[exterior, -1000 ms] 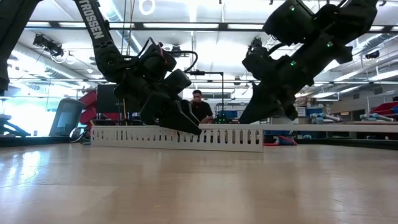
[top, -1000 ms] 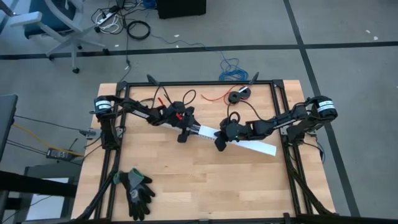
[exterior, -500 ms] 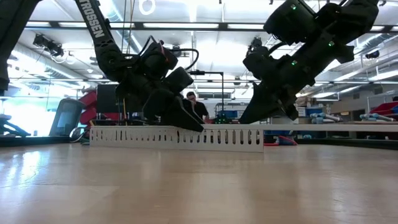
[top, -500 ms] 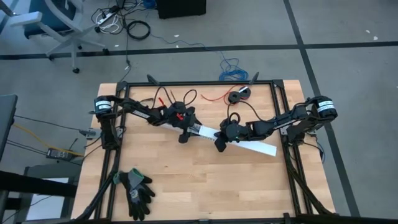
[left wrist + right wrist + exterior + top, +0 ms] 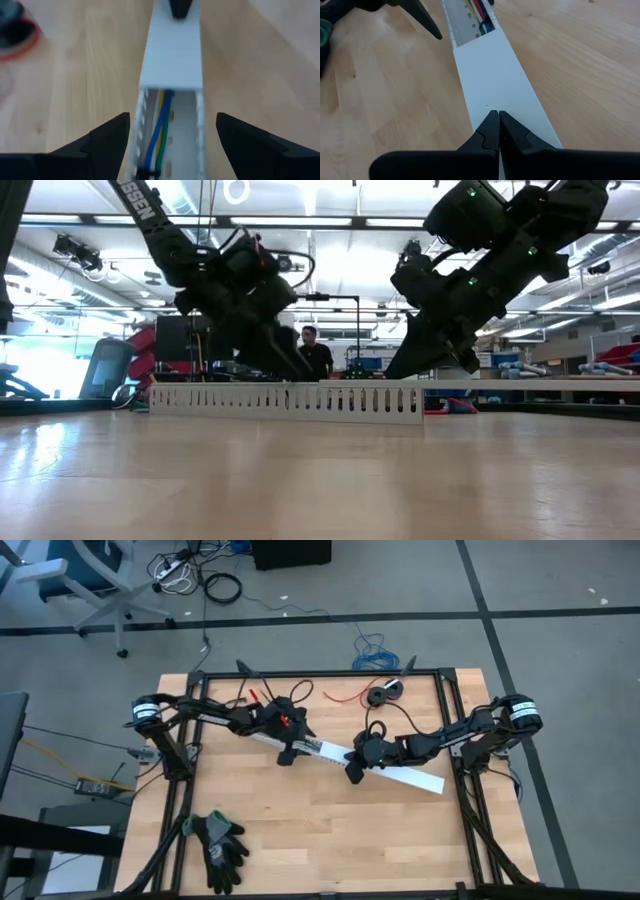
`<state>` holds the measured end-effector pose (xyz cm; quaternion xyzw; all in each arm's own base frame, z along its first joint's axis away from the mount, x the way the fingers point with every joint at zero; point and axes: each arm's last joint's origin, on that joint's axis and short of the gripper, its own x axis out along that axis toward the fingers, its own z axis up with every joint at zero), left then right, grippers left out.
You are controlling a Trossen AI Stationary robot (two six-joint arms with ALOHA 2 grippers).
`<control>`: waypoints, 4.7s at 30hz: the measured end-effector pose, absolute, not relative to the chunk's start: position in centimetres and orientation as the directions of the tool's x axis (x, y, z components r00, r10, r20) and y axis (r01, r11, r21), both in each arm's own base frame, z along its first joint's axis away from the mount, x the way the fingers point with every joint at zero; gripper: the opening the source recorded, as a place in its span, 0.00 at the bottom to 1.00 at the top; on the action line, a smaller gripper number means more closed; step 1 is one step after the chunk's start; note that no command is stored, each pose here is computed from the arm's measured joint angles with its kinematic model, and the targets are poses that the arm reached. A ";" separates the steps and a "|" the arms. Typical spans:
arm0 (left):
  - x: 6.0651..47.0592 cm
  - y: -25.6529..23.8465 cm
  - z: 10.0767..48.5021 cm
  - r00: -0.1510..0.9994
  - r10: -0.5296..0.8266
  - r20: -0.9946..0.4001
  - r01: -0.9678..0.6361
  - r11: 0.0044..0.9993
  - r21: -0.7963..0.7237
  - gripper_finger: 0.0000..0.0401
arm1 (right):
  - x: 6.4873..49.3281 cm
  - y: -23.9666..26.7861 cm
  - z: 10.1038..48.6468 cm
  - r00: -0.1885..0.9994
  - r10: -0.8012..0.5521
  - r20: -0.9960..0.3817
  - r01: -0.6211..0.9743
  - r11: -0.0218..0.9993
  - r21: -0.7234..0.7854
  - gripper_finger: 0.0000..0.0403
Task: Ziptie cables
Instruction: Close the white cable duct cover
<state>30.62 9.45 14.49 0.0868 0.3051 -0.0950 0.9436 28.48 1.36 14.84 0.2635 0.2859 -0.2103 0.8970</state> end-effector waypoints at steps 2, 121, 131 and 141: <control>30.4 9.6 13.9 0.782 -0.112 -0.613 0.220 0.970 0.104 0.77 | 28.5 1.4 14.8 0.748 -0.226 -0.624 0.528 0.773 0.353 0.00; 30.3 8.2 14.1 0.832 -0.040 -0.553 0.126 0.985 0.118 0.71 | 29.3 -0.8 15.5 0.705 -0.221 -0.674 0.537 0.787 0.303 0.00; 28.3 8.5 12.2 0.801 -0.002 -0.598 0.087 0.990 0.113 0.71 | 29.3 -0.6 15.4 0.706 -0.216 -0.674 0.532 0.790 0.304 0.00; 28.4 8.6 12.1 0.802 -0.003 -0.598 0.084 0.991 0.108 0.60 | 29.5 -0.6 15.6 0.722 -0.215 -0.657 0.524 0.791 0.317 0.00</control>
